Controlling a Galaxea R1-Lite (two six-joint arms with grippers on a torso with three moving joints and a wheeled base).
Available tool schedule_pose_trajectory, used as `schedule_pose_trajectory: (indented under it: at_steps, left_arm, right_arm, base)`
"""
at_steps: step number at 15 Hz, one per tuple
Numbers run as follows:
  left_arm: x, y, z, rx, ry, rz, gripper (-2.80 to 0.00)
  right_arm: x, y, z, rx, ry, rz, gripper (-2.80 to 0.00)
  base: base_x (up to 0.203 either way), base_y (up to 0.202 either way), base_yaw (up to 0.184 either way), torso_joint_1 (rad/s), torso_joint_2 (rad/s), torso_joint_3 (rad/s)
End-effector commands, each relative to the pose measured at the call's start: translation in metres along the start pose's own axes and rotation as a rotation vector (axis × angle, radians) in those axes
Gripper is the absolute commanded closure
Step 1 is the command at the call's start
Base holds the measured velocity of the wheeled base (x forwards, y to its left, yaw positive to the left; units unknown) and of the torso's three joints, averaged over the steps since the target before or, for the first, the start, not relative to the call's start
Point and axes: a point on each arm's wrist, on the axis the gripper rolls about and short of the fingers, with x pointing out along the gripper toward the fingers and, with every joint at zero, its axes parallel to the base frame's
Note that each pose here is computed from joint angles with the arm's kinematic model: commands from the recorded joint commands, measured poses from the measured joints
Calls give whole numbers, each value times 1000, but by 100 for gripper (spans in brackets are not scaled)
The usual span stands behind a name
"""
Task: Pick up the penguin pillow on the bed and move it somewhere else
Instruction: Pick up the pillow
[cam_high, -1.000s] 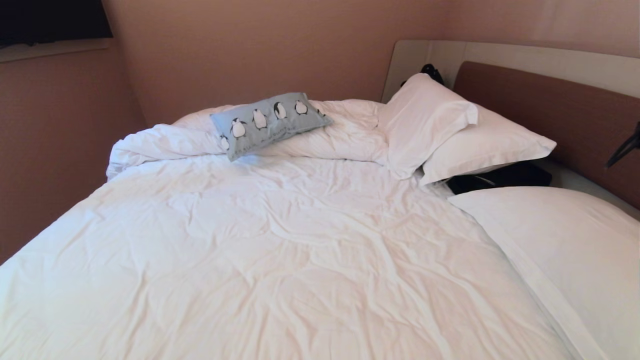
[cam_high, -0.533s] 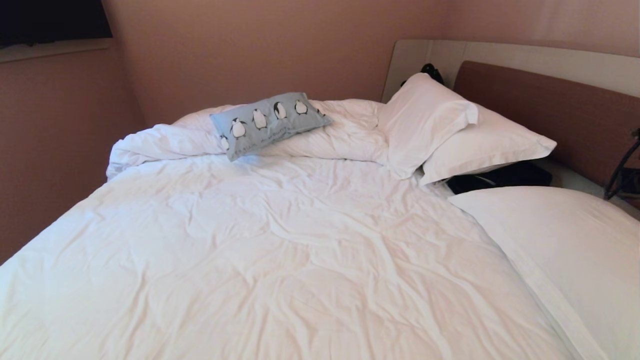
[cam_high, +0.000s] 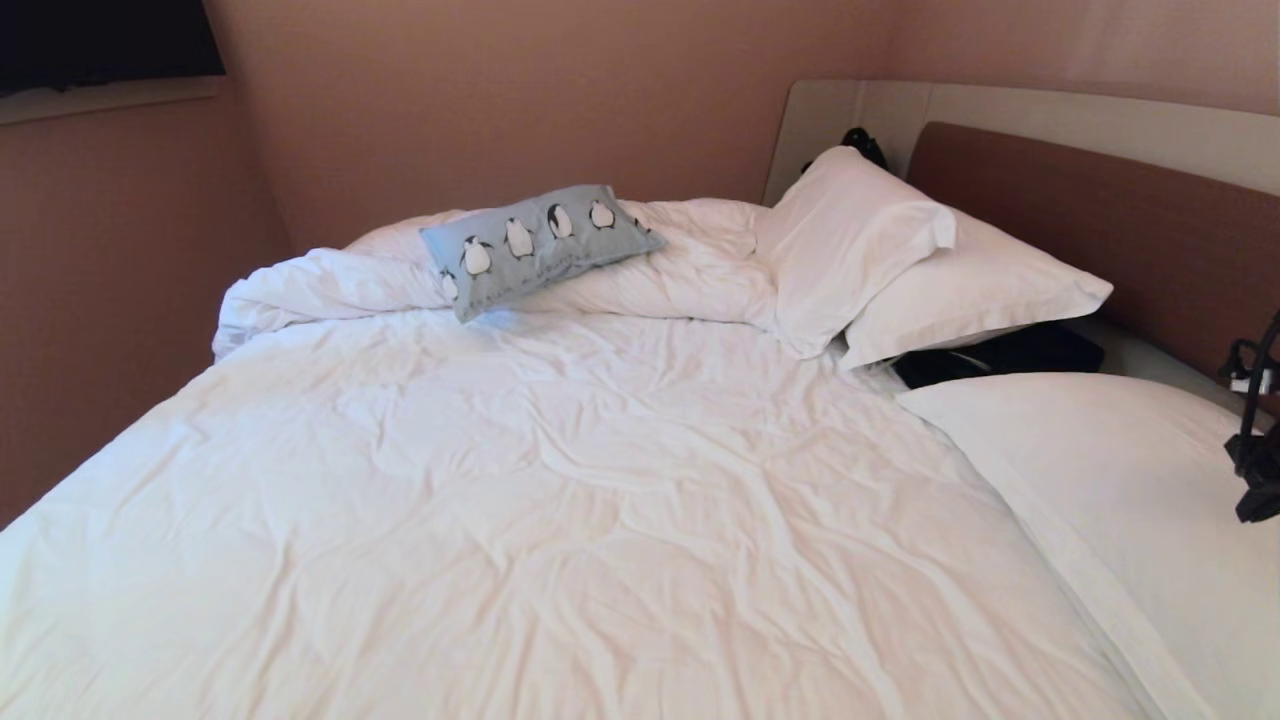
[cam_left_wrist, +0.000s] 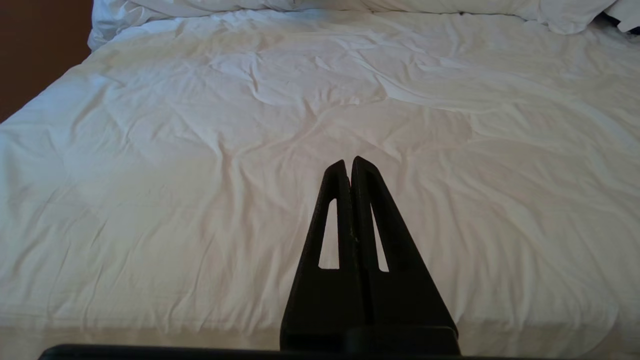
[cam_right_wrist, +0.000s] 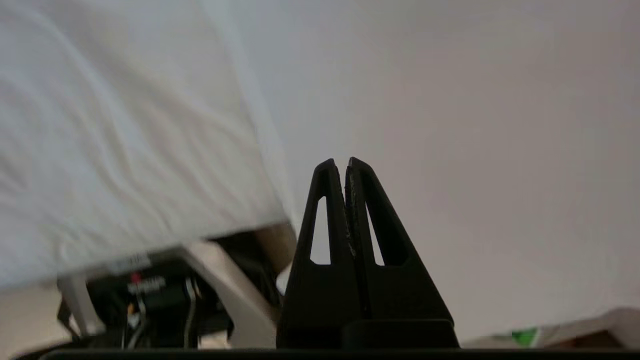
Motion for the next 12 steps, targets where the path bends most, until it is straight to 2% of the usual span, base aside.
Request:
schedule_pose_trajectory:
  at_steps: [1,7,10,12]
  left_arm:
    - [0,0,0,0,0,1,0]
    - [0,0,0,0,1,1,0]
    - [0,0,0,0,0,1,0]
    - [0,0,0,0,1,1,0]
  right_arm:
    - [-5,9,-15,-44,129,28,0]
    - [6,24,-8,-79,121,32,0]
    - [14,21,2,-25,54,11,0]
    - [18,9,4,10,27,-5,0]
  base:
    - [0,0,0,0,0,0]
    - [0,0,0,0,0,0]
    - [0,0,0,0,0,0]
    - [0,0,0,0,0,0]
